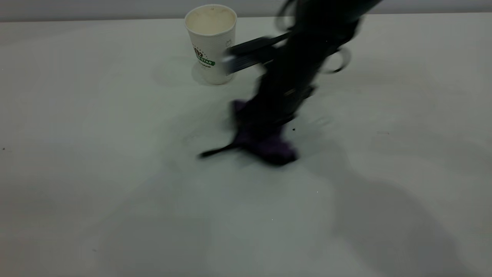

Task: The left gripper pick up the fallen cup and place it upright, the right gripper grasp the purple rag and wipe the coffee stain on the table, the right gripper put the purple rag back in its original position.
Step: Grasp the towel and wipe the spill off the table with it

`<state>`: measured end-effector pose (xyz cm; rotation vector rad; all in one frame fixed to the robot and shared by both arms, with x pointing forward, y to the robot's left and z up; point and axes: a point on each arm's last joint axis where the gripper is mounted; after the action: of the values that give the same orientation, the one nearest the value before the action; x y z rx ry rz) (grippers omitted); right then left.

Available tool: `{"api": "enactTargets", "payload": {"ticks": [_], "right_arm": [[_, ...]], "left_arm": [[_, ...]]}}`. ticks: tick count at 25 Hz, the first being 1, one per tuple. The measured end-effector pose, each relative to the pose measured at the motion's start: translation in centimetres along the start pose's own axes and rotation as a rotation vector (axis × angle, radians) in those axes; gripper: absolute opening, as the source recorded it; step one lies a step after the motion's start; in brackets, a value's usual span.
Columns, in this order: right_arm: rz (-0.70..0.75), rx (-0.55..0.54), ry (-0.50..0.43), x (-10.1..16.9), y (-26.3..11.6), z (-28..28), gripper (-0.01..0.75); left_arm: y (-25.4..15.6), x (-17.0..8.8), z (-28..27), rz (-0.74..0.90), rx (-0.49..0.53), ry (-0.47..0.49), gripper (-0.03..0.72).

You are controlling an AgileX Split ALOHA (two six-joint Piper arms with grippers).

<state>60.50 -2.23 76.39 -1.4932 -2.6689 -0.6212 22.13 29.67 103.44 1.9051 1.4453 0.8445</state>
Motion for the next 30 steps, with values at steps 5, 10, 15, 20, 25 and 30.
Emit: {"api": "enactTargets", "payload": {"ticks": [5, 10, 15, 20, 25, 30], "right_arm": [[-0.056, -0.086, 0.026, 6.5, -0.5, 1.3, 0.099], [-0.026, -0.169, 0.001, 6.6, 0.1, 1.5, 0.099], [0.074, -0.222, -0.067, 1.5, 1.1, 1.3, 0.099], [0.202, -0.253, -0.120, -4.5, 1.8, 0.8, 0.099], [0.348, -0.275, -0.179, -11.9, 1.6, -0.9, 0.099], [0.515, -0.226, -0.174, -19.5, -0.3, -3.9, 0.119]], "left_arm": [[0.0, 0.0, 0.0, 0.000, 0.000, 0.000, 0.433], [0.0, 0.0, 0.0, 0.000, 0.000, 0.000, 0.433], [0.0, 0.0, 0.0, -0.001, 0.000, 0.000, 0.433], [0.0, 0.0, 0.0, -0.001, 0.000, 0.000, 0.433], [0.0, 0.0, 0.0, -0.001, 0.000, 0.000, 0.433], [0.0, 0.0, 0.0, -0.001, 0.000, 0.000, 0.433]]}}
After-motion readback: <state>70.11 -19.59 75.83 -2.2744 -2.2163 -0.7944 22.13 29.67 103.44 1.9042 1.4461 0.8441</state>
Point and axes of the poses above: a point on each arm's last joint axis where the gripper is mounted, z pointing out along that axis toward the gripper, x along the wrist's bending axis when the last joint is at zero, y = z × x, and after that the axes turned 7 degrees about z, right-handed
